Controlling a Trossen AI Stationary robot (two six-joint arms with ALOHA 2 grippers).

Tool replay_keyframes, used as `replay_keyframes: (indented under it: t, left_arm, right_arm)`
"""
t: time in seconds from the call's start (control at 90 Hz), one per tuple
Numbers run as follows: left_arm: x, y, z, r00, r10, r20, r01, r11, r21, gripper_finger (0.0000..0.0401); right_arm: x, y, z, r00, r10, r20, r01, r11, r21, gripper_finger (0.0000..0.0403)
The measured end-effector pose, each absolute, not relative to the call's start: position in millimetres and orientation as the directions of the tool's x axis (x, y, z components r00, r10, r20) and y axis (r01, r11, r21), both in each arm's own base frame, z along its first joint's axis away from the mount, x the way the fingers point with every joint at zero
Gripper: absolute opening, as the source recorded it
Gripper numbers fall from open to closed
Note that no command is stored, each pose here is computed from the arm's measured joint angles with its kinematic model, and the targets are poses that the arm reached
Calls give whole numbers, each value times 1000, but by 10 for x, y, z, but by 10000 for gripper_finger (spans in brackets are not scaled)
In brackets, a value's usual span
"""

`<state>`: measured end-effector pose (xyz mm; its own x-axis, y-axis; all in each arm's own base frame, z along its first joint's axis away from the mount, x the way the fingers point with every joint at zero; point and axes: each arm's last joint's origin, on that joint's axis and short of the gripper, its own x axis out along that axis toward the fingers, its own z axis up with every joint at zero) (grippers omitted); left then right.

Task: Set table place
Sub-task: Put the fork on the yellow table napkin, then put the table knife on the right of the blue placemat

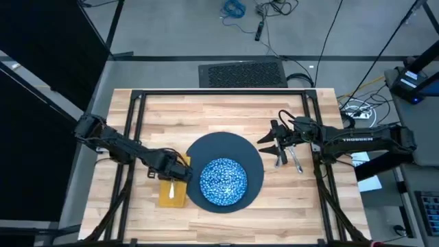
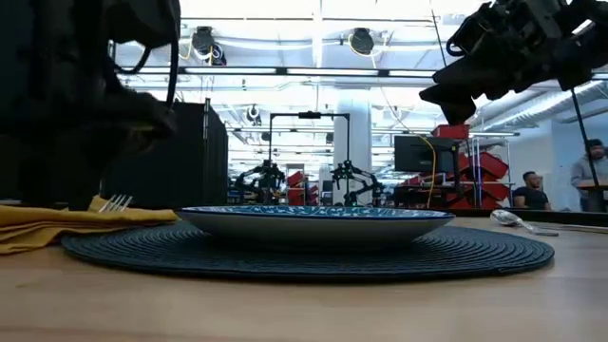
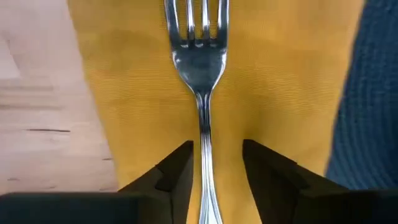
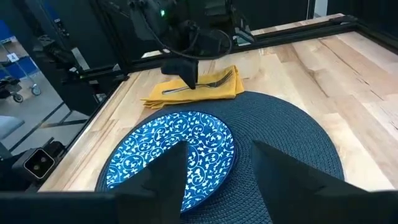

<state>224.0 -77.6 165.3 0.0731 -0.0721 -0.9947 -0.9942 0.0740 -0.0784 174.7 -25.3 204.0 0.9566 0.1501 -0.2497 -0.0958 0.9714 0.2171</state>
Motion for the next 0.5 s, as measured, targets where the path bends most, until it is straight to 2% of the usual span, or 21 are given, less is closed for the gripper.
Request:
replay_keyframes:
  t: [0.133,0.222,0.311,0.367,0.5]
  left_arm:
    - [2131,-709,1863,129,-55,-990,-988,73,-133,128]
    - [2082,-671,2005,221,-6,-975,-966,135,-220,128]
    - [2064,-623,2132,337,86,-938,-914,267,-304,128]
    - [2075,-589,2204,420,190,-887,-868,369,-332,128]
    - [2179,-574,2371,600,460,-654,-751,606,-263,128]
  right_arm:
    - [1747,-253,2040,957,150,-250,-95,971,217,167]
    - [1746,-253,2037,956,149,-252,-98,974,206,167]
    - [1747,-261,2037,959,123,-255,-81,982,171,167]
    - [1748,-274,2036,963,77,-258,-41,989,142,167]
    - [1747,-319,2033,961,-76,-266,124,978,165,167]
